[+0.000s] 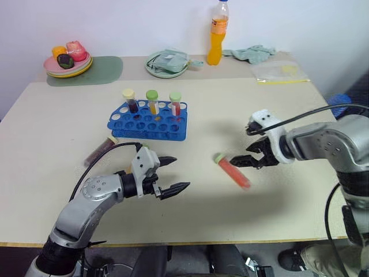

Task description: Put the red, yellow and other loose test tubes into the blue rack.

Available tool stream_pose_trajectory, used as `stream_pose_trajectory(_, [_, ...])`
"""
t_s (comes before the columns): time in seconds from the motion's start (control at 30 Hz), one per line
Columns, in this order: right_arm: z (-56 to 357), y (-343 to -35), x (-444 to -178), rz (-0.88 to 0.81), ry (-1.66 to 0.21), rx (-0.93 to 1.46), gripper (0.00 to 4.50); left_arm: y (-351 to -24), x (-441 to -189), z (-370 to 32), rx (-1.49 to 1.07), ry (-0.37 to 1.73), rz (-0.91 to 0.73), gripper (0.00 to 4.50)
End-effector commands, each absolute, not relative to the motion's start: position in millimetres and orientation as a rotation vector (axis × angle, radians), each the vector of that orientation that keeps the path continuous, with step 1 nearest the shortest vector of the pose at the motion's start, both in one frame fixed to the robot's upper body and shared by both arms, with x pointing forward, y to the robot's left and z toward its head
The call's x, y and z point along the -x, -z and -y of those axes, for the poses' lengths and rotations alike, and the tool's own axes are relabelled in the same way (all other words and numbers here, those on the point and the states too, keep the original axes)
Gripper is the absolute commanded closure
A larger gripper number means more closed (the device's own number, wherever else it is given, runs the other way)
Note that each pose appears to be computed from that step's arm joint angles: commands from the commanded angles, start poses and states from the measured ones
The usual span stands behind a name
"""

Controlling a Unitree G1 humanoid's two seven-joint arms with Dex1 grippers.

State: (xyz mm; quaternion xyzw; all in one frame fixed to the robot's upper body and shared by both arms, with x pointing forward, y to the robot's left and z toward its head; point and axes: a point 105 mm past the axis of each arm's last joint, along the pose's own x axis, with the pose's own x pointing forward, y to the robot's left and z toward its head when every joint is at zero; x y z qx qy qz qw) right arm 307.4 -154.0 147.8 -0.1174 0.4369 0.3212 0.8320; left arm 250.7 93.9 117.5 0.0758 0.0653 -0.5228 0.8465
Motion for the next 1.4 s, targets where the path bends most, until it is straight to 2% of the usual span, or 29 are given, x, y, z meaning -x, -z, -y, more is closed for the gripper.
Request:
stream_pose_trajectory(0.03, [145.7,-142.5,-309.2,-0.985,-0.69,0.224,0.0,-119.1,-247.5,-101.9,-0.208,1.07,-0.112,0.08])
stream_pose_trajectory(0.3, [132.3,-133.9,-309.8,-1.066,-0.687,0.165,0.0,-113.6,-243.2,-107.5,-0.211,1.041,-0.12,0.08])
stream_pose_trajectory(0.4, [132.3,-131.0,-309.1,-1.081,-0.669,0.163,0.88,-113.2,-244.0,-108.4,-0.209,1.036,-0.119,0.0])
stream_pose_trajectory(0.57, [131.5,-131.9,-309.3,-1.075,-0.649,0.168,3.35,-112.0,-246.4,-109.9,-0.213,1.031,-0.118,0.0])
stream_pose_trajectory(0.6, [130.5,-133.6,-309.1,-1.068,-0.652,0.169,3.67,-112.1,-247.0,-110.1,-0.214,1.03,-0.117,0.0])
stream_pose_trajectory(0.7, [122.1,-147.1,-308.9,-0.985,-0.689,0.201,3.67,-112.7,-249.5,-112.8,-0.214,1.015,-0.113,0.0])
stream_pose_trajectory(0.77, [111.5,-162.7,-311.1,-0.845,-0.724,0.248,3.67,-115.0,-253.4,-117.7,-0.202,0.983,-0.104,0.0])
stream_pose_trajectory(0.83, [92.6,-186.7,-314.2,-0.605,-0.805,0.245,3.67,-121.2,-260.1,-125.9,-0.171,0.927,-0.081,0.0])
stream_pose_trajectory(0.93, [66.2,-229.0,-314.7,-0.145,-0.913,0.245,3.67,-133.3,-273.0,-145.6,-0.111,0.803,-0.033,0.0])
stream_pose_trajectory(0.97, [62.2,-235.6,-315.0,-0.059,-0.922,0.213,3.67,-136.6,-276.7,-152.7,-0.094,0.764,-0.02,0.0])
stream_pose_trajectory(1.07, [55.0,-241.4,-322.5,0.07,-0.905,0.089,3.67,-143.4,-284.8,-170.0,-0.069,0.679,0.012,0.0])
stream_pose_trajectory(1.2, [16.6,-244.2,-343.7,0.352,-0.832,0.006,3.67,-152.5,-303.5,-210.7,-0.021,0.454,0.067,0.0])
stream_pose_trajectory(1.4, [-18.4,-226.9,-364.0,0.42,-0.796,-0.033,3.67,-155.2,-304.5,-225.4,-0.053,0.376,0.076,0.0])
